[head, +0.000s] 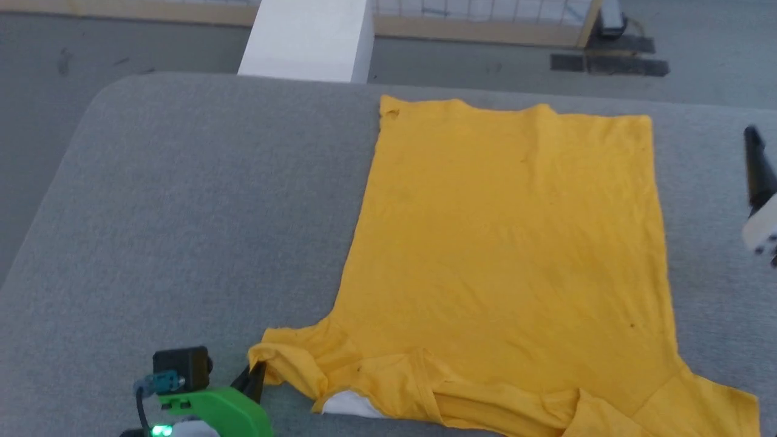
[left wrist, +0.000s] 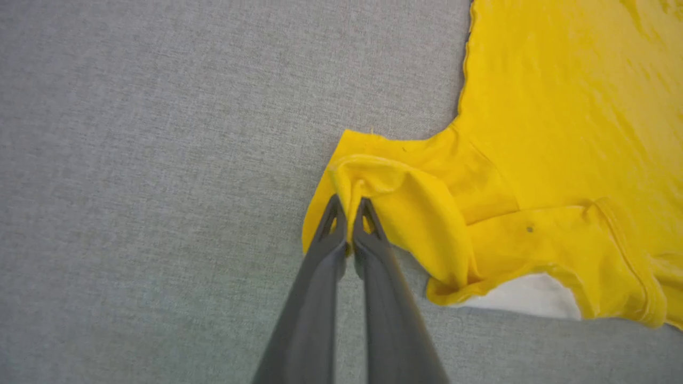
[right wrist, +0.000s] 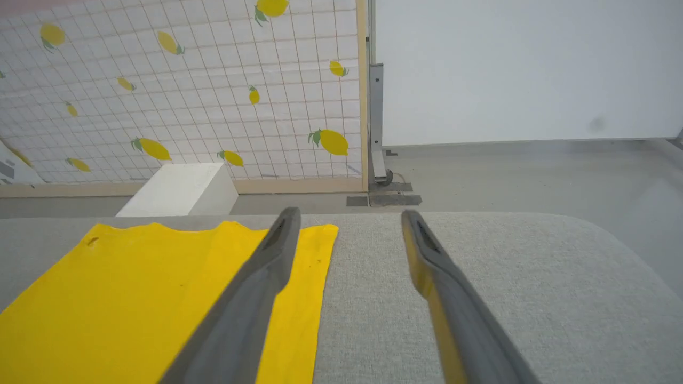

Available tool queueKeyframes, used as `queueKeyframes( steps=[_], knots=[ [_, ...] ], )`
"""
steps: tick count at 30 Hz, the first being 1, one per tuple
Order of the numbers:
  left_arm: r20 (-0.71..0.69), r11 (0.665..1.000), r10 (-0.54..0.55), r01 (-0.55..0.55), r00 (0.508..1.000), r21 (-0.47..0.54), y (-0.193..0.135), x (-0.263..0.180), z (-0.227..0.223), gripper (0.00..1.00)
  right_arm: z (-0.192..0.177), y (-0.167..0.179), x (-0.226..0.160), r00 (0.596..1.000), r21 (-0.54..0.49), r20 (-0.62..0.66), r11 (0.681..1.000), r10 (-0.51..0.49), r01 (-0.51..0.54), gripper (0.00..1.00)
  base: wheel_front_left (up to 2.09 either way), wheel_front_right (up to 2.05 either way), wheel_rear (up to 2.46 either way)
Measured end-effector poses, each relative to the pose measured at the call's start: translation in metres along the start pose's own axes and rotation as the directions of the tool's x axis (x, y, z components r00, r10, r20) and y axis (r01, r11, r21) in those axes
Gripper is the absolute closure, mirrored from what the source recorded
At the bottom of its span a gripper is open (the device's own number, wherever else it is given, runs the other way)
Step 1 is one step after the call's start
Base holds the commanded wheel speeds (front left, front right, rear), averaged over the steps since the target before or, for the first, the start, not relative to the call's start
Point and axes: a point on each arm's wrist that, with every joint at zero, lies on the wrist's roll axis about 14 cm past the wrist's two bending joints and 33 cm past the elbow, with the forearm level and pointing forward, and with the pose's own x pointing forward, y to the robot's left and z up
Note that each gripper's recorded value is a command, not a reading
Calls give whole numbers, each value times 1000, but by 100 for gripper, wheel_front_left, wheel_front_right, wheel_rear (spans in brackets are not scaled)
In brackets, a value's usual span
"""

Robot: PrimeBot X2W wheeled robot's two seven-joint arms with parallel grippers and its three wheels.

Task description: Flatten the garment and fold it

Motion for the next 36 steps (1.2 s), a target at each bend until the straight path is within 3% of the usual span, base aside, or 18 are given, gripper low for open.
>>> queueKeyframes(
  steps=[6, 11, 19, 26, 28, 29, 30, 31, 32, 33, 36],
  knots=[
    [6, 1000, -12, 12, 1000, -23, -7, 14, 5, 100, -6, 8, 64, 992, -63, -126, 997, 28, -37, 0, 0, 0, 0],
    [-13, 999, 10, -10, 1000, -49, -3, 27, -1, 100, -30, 9, 105, 961, -44, -275, 999, 9, -22, 0, 0, 0, 0],
    [-62, 994, 71, -76, 996, -84, 13, 44, -20, 100, -94, 15, 144, 846, -58, -533, 998, -26, -6, 0, 0, 0, 0],
    [-74, 990, 95, -102, 993, -92, 22, 55, -26, 100, -151, 23, 150, 723, -79, -690, 997, -49, -8, 0, 0, 0, 0],
    [-72, 990, 101, -108, 992, -91, 23, 56, -26, 100, -155, 25, 152, 715, -76, -698, 997, -49, -6, 0, 0, 0, 0],
    [-75, 990, 102, -109, 992, -90, 24, 57, -27, 100, -157, 26, 152, 710, -68, -702, 998, -47, -2, 9, 0, 0, 0],
    [-76, 990, 104, -110, 992, -90, 25, 58, -27, 100, -159, 27, 153, 707, -70, -705, 998, -49, -1, 52, 0, 0, 0],
    [-76, 990, 105, -112, 992, -89, 25, 59, -28, 100, -159, 26, 153, 705, -75, -707, 997, -54, 1, 67, 0, 0, 0],
    [-78, 990, 105, -112, 991, -89, 25, 59, -28, 100, -159, 26, 153, 704, -78, -708, 997, -56, 2, 92, 0, 0, 0],
    [-79, 990, 104, -111, 991, -88, 25, 60, -29, 100, -158, 27, 153, 705, -77, -707, 997, -56, 2, 100, 0, 0, 0],
    [-76, 990, 101, -107, 992, -87, 24, 60, -28, 100, -152, 25, 150, 744, -93, -666, 996, -60, -3, 100, 0, 0, 0]
  ],
)
